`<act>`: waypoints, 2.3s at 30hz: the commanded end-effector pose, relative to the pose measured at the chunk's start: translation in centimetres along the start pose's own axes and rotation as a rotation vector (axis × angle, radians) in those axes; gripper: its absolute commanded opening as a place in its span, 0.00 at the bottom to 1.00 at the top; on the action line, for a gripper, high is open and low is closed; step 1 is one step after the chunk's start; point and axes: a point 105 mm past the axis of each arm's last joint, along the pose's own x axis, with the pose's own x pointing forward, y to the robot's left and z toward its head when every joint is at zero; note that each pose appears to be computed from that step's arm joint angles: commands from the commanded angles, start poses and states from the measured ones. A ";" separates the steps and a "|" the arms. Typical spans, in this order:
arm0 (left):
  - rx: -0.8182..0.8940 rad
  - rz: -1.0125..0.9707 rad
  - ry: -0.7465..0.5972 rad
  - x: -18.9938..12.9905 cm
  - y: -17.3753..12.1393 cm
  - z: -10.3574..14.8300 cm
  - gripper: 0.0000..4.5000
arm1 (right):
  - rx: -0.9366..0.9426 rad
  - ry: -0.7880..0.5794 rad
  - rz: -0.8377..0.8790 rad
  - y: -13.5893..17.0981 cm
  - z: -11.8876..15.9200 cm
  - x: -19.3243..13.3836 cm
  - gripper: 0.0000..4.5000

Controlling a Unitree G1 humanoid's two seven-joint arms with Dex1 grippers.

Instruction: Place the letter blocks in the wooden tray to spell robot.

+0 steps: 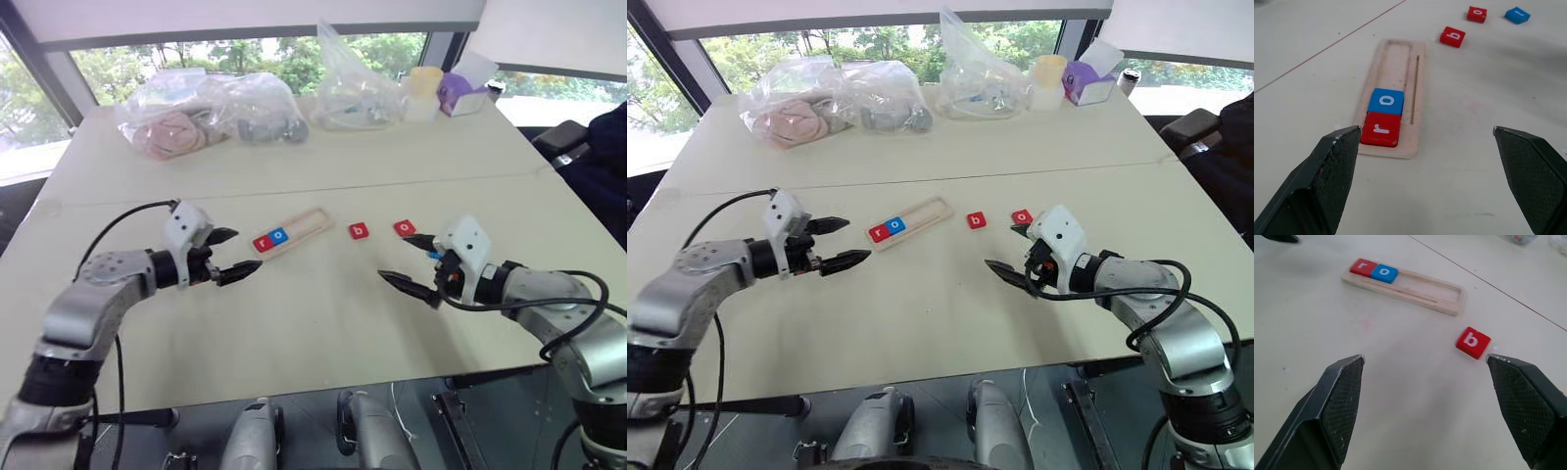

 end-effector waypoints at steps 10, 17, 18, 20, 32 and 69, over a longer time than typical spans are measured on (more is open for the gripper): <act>0.086 -0.093 0.005 3.5 2.0 -1.7 1.00 | -0.029 -0.029 -0.023 1.4 0.9 0.0 0.91; 0.127 -0.073 0.006 4.9 2.9 -2.2 1.00 | -0.029 -0.031 -0.035 1.5 1.0 -0.1 0.91; 0.130 -0.070 0.002 5.0 3.0 -2.0 1.00 | -0.029 -0.031 -0.036 1.5 1.0 -0.1 0.91; 0.133 -0.064 -0.004 5.2 3.2 -1.9 1.00 | -0.024 -0.032 -0.035 1.7 1.0 -0.1 0.91; 0.118 -0.057 0.061 6.4 3.3 -4.4 1.00 | -0.020 -0.022 -0.035 1.9 0.9 0.0 0.91; 0.201 -0.498 0.138 3.0 -7.7 -7.1 0.70 | -0.054 -0.011 -0.007 1.5 1.3 0.3 0.93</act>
